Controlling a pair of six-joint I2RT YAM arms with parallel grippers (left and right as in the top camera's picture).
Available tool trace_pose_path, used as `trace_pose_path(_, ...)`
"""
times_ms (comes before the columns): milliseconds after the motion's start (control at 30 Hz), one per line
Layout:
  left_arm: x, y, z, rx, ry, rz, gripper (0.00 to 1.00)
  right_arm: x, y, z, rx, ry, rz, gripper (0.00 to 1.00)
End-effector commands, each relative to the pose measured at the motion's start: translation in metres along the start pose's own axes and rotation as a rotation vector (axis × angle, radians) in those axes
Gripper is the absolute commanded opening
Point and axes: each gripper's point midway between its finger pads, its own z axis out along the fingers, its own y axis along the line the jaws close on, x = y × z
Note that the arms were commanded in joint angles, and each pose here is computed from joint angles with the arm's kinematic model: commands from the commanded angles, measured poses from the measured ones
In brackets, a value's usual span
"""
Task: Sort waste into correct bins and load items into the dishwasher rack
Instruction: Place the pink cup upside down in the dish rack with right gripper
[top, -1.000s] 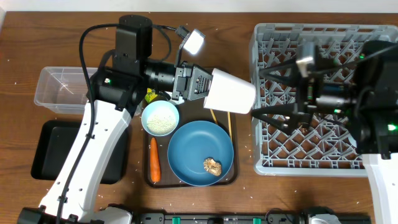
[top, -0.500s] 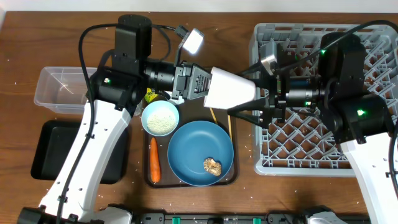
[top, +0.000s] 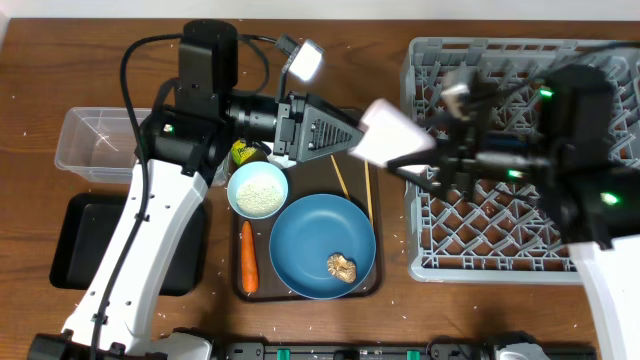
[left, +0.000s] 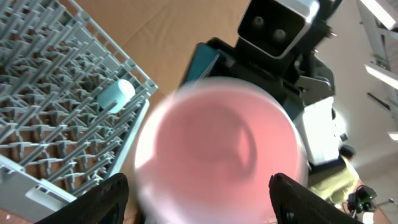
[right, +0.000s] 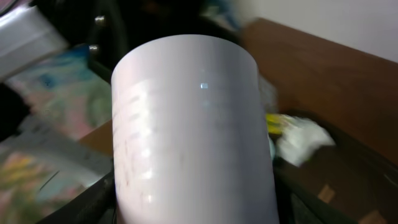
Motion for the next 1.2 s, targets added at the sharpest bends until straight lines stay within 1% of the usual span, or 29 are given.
trace_pose_path(0, 0.0, -0.011, -0.002, 0.03, 0.008, 0.024, 0.73, 0.004, -0.037, -0.031, 0.23, -0.027, 0.093, 0.62)
trace_pose_path(67, -0.001, -0.011, -0.002, 0.029, 0.007, 0.027, 0.73, 0.011, -0.054, -0.053, 0.335, -0.039, 0.157, 0.61)
trace_pose_path(167, -0.001, -0.01, -0.002, 0.028, 0.006, 0.027, 0.74, 0.027, -0.086, -0.09, 0.532, -0.058, 0.305, 0.61)
trace_pose_path(367, -0.001, -0.01, -0.002, 0.028, 0.006, 0.026, 0.74, 0.079, -0.139, -0.171, 0.944, -0.078, 0.643, 0.61)
trace_pose_path(433, -0.001, -0.01, -0.002, 0.028, 0.006, 0.027, 0.73, 0.096, -0.15, -0.198, 1.06, -0.107, 0.768, 0.62)
trace_pose_path(533, -0.001, -0.01, -0.002, 0.028, 0.006, 0.027, 0.74, 0.117, -0.162, -0.235, 1.184, -0.194, 0.961, 0.63)
trace_pose_path(667, -0.001, -0.01, -0.002, 0.028, 0.006, 0.026, 0.74, 0.143, -0.176, -0.277, 1.264, -0.328, 1.195, 0.64)
trace_pose_path(767, -0.001, -0.01, -0.001, 0.028, 0.007, 0.026, 0.74, 0.164, -0.187, -0.3, 1.274, -0.404, 1.338, 0.64)
trace_pose_path(933, -0.001, -0.01, -0.001, 0.028, 0.007, 0.026, 0.73, 0.191, -0.207, -0.323, 1.175, -0.519, 1.534, 0.64)
trace_pose_path(1033, -0.001, -0.01, -0.001, 0.028, 0.007, 0.026, 0.74, 0.212, -0.219, -0.334, 1.151, -0.566, 1.656, 0.63)
trace_pose_path(1167, -0.001, -0.01, -0.001, 0.028, 0.007, 0.026, 0.74, 0.217, -0.237, -0.341, 1.067, -0.652, 1.714, 0.63)
